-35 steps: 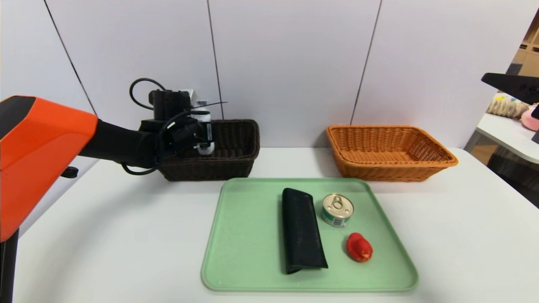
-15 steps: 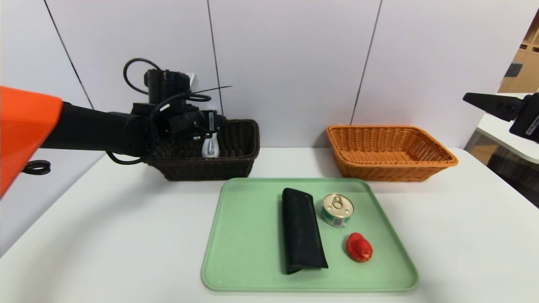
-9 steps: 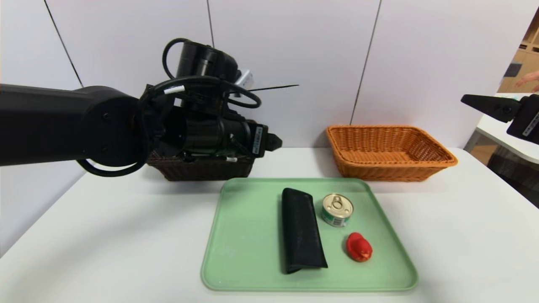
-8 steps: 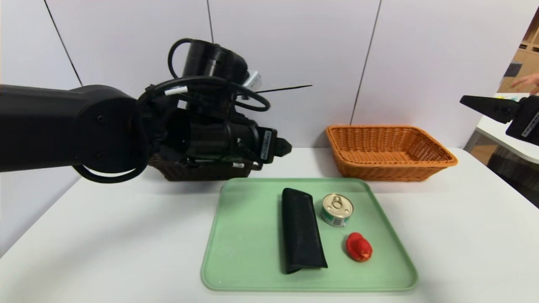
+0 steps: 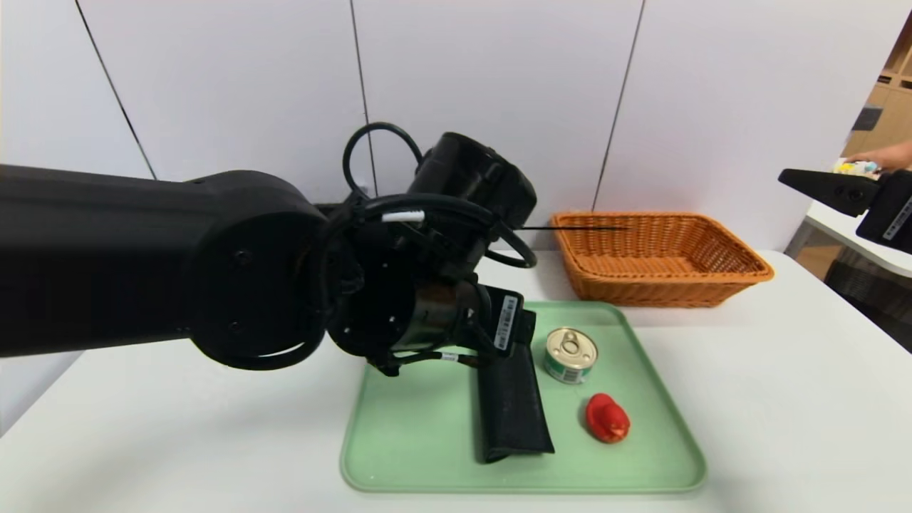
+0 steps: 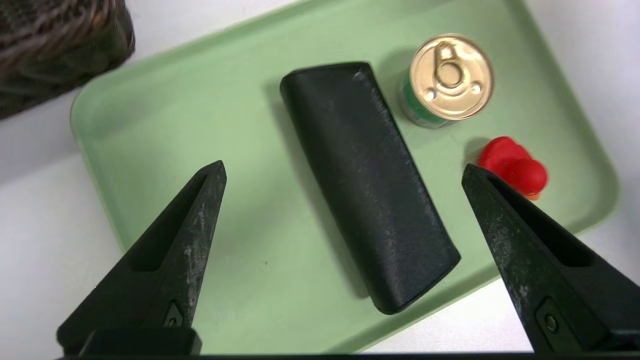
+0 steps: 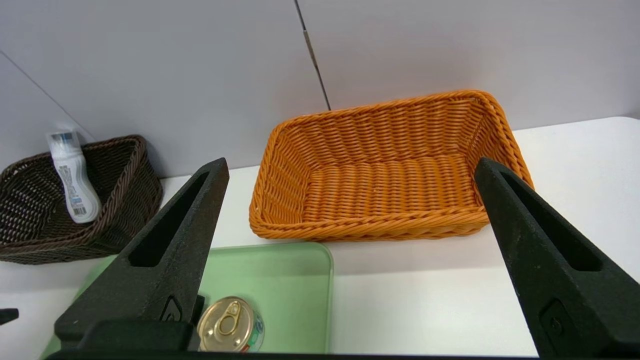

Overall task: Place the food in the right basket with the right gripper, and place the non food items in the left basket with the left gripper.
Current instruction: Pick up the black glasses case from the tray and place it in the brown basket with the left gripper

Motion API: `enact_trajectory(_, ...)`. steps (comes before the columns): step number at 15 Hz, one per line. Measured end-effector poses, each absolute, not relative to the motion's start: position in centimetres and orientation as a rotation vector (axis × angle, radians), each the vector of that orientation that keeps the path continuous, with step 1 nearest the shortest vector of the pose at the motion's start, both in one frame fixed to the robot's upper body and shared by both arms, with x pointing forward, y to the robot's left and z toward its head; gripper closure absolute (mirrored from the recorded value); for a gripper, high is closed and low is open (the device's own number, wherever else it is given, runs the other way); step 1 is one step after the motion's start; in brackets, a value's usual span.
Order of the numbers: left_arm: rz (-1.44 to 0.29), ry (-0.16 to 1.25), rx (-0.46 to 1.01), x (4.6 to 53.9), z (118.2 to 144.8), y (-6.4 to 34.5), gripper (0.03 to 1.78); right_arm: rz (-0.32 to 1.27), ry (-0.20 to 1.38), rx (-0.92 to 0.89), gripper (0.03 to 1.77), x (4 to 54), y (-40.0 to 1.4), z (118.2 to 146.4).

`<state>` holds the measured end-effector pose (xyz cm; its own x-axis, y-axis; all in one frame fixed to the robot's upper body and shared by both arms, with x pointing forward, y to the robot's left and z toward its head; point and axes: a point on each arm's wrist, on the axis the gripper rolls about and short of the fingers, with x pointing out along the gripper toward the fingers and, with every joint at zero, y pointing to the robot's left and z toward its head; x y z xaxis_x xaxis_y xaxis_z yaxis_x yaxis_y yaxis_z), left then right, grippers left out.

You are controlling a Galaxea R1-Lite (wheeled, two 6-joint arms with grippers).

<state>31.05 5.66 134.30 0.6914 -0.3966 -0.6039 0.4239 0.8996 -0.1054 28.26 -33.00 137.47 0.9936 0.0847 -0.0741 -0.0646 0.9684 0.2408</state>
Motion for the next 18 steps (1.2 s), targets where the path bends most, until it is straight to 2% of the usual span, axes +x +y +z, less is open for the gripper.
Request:
enact_trajectory(4,-0.394,0.661,0.065,31.6,133.1,3.9,0.13,0.075,0.088,0.239,0.10,28.1,-33.0,137.3)
enact_trajectory(9,-0.329,0.665,0.016,32.2,131.3,1.0,0.12,0.071,0.106,0.241,0.10,28.1,-33.0,136.8)
enact_trajectory(18,-0.280,0.745,0.116,32.3,126.7,-1.3,0.12,0.057,0.125,0.245,0.10,28.0,-33.3,136.1)
